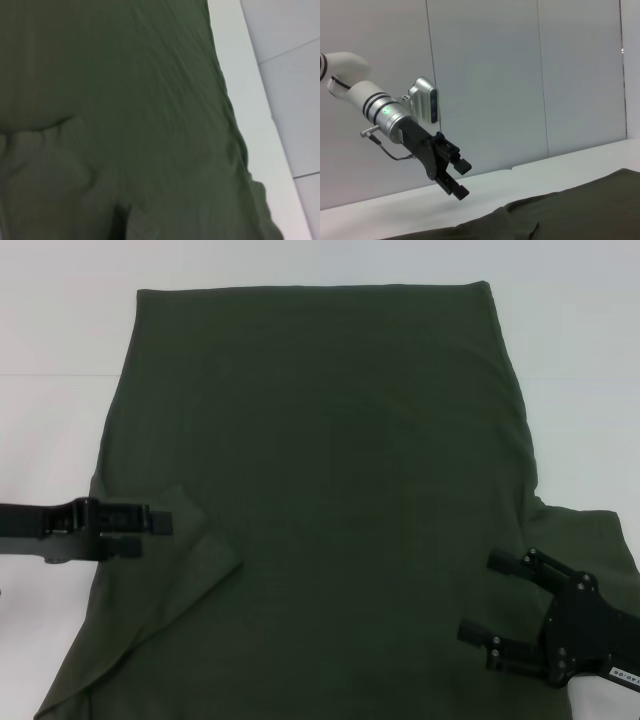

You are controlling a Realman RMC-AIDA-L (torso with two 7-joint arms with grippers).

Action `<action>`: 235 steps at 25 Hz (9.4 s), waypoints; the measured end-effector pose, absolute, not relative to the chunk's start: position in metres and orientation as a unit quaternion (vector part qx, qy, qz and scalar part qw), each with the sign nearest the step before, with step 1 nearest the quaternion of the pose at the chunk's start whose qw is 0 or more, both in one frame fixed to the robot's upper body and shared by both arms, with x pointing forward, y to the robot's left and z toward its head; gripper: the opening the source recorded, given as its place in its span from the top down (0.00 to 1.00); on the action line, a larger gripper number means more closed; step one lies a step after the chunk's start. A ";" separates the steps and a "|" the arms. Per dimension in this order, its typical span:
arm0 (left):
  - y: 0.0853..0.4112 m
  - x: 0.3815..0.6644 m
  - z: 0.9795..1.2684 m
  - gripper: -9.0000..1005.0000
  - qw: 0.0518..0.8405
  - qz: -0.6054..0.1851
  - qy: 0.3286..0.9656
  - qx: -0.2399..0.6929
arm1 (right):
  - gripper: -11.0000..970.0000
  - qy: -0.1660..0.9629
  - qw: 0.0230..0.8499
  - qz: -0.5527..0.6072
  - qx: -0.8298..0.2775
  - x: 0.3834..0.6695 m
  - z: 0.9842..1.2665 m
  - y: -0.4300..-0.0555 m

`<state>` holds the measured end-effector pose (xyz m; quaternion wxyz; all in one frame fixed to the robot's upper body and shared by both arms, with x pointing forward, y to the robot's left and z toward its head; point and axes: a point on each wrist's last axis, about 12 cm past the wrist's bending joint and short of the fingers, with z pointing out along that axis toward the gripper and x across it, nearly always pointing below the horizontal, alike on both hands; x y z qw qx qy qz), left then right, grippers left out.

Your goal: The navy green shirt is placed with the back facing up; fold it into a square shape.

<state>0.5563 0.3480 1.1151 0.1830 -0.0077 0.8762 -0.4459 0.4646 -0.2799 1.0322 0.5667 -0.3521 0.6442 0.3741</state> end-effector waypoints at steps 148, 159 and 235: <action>0.357 0.474 1.099 0.11 0.409 -0.375 0.740 0.381 | 0.06 0.954 0.101 0.275 0.058 0.545 1.116 -0.372; 0.355 0.475 1.099 0.11 0.410 -0.375 0.739 0.382 | 0.06 0.958 0.089 0.270 0.045 0.554 1.103 -0.357; 0.356 0.478 1.101 0.12 0.423 -0.373 0.736 0.374 | 0.97 0.946 0.190 0.262 -0.008 0.566 1.157 -0.371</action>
